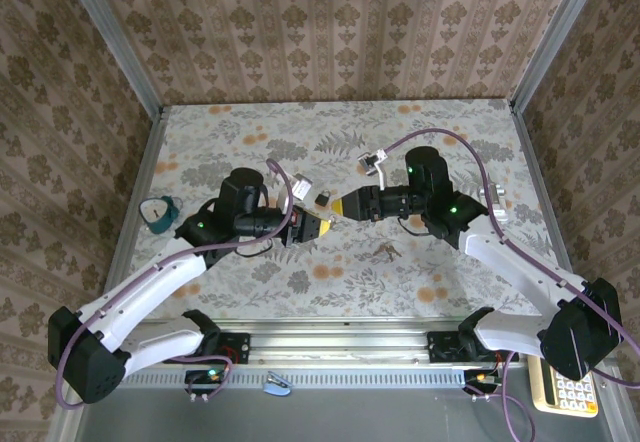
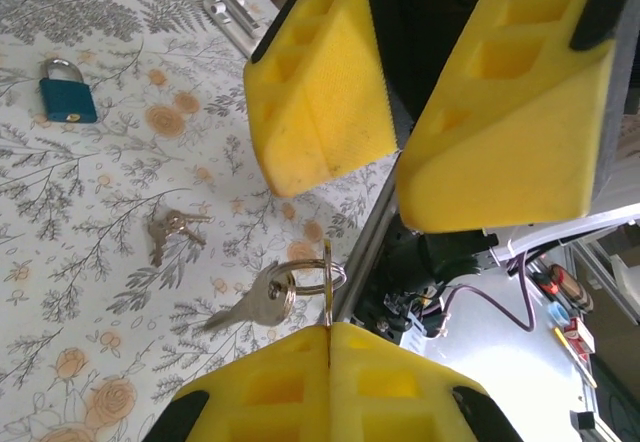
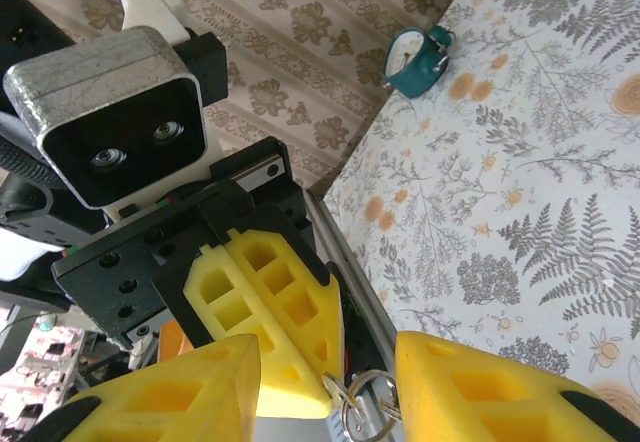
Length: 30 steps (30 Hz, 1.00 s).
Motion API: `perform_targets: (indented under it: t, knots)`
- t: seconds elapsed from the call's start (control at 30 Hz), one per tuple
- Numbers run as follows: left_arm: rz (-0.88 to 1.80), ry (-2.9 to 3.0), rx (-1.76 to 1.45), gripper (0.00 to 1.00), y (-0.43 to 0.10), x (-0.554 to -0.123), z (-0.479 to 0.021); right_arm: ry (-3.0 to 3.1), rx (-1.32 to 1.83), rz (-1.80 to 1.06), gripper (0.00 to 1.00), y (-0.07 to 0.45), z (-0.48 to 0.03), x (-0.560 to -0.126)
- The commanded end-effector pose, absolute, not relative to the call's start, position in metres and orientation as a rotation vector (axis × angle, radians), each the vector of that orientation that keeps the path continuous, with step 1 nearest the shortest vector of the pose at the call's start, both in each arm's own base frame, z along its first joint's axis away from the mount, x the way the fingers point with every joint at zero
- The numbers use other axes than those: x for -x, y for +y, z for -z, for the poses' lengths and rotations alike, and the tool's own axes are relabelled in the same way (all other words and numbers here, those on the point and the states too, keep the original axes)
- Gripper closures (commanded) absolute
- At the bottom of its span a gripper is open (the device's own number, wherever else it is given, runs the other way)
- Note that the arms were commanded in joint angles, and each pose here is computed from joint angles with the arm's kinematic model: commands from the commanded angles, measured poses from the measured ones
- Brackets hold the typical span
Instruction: Unlock with the key
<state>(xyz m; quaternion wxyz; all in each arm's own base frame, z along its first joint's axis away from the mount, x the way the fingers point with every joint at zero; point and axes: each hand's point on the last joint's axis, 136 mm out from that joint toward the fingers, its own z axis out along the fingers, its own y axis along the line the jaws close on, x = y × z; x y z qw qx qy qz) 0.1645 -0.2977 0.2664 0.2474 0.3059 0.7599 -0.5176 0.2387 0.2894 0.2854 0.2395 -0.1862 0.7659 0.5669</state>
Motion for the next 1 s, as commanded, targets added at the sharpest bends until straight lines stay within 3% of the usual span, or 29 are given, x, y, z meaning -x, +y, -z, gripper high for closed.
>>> perform_targets:
  t: [0.0, 0.2, 0.3, 0.43, 0.57, 0.8, 0.83, 0.87, 0.97]
  knots:
    - [1.456, 1.988, -0.855, 1.0, -0.299, -0.162, -0.288, 2.062, 0.6, -1.597, 0.6, 0.294, -0.29, -0.226]
    - [1.454, 1.987, -0.85, 1.0, -0.297, -0.163, -0.288, 2.099, 0.654, -1.593, 0.71, 0.296, -0.283, -0.217]
    - [1.45, 1.991, -0.839, 1.0, -0.295, -0.165, -0.286, 2.103, 0.665, -1.593, 0.71, 0.296, -0.283, -0.216]
    - [1.456, 1.992, -0.838, 1.0, -0.295, -0.165, -0.286, 2.117, 0.686, -1.577, 0.81, 0.295, -0.281, -0.214]
    - [1.466, 1.983, -0.843, 1.0, -0.295, -0.164, -0.287, 2.103, 0.69, -1.573, 0.98, 0.296, -0.283, -0.214]
    - [1.471, 1.958, -0.831, 1.0, -0.295, -0.165, -0.291, 2.062, 0.685, -1.567, 1.0, 0.297, -0.293, -0.217]
    - [1.469, 1.952, -0.826, 0.95, -0.294, -0.166, -0.292, 2.062, 0.678, -1.563, 1.0, 0.297, -0.294, -0.217]
    - [1.464, 1.951, -0.817, 0.81, -0.293, -0.167, -0.292, 2.06, 0.671, -1.553, 1.0, 0.296, -0.295, -0.219]
    - [1.46, 1.933, -0.768, 0.73, -0.287, -0.171, -0.295, 2.057, 0.629, -1.529, 1.0, 0.294, -0.296, -0.224]
